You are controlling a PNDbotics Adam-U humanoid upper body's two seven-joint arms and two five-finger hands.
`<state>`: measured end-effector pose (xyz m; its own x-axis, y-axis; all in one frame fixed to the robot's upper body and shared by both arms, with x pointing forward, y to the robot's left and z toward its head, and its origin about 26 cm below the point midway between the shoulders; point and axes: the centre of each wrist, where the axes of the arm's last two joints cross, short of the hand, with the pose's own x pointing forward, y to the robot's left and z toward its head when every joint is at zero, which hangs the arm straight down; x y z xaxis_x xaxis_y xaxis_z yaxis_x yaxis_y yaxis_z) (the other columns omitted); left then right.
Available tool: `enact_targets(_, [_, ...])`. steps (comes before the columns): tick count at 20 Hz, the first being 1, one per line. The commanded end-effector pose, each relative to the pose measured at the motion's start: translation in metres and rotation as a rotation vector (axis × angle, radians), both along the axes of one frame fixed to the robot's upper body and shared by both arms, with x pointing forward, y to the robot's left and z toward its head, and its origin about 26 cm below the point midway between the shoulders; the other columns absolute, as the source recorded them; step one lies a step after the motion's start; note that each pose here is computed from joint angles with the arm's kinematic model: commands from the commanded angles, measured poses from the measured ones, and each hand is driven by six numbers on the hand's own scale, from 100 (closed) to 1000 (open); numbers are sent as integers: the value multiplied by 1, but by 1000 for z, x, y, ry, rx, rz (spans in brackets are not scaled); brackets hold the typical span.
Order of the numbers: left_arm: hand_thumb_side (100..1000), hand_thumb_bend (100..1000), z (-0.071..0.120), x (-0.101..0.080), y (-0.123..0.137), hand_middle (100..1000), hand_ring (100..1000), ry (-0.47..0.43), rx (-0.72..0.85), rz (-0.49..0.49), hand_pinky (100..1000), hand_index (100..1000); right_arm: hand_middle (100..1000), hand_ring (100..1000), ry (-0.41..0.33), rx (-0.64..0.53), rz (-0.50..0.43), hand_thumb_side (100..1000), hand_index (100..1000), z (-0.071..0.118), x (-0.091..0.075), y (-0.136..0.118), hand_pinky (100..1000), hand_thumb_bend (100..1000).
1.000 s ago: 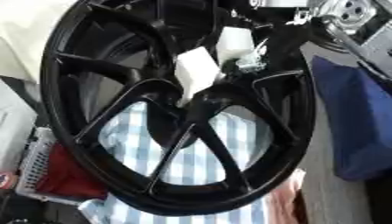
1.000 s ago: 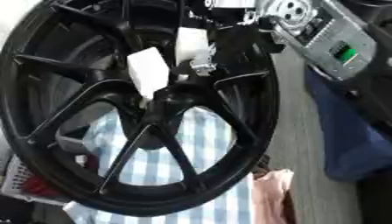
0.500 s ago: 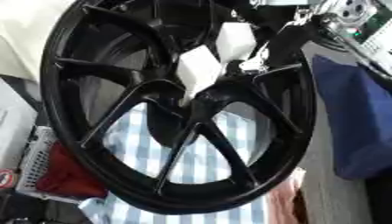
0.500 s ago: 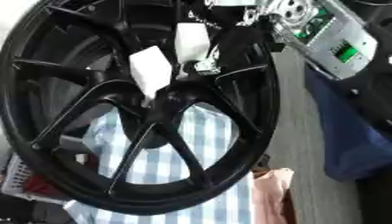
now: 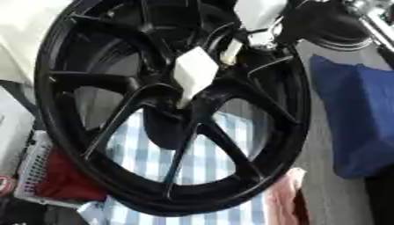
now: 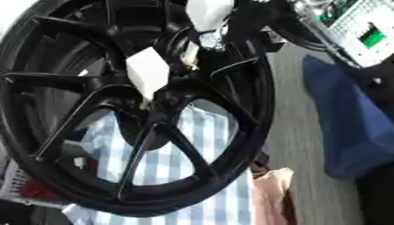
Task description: Pull the pin out of the wheel hub.
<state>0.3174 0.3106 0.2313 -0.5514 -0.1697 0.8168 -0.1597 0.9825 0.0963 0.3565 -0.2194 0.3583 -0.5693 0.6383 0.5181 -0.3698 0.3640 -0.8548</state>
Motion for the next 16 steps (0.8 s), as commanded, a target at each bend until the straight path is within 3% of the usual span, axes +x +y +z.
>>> enact_targets(1, [812,103,6,-2,5,654,697,-20,10,15,701,755,457,599,-62,55,-52,162,557,23,-12,-23,753,154])
enact_targets(7, [810,101,4,-4,10,655,698,-22,7,40,701,756,458,598,-78,146,-239,169,558,17,-28,-89,752,142])
enact_targets(12, [809,100,5,-6,12,656,699,-34,-3,58,702,757,480,608,-123,241,-478,192,581,-17,-45,-152,757,146])
enact_targets(16, [806,100,7,-7,13,656,700,-49,-8,69,702,758,558,652,-201,336,-685,297,659,-56,-50,-186,770,275])
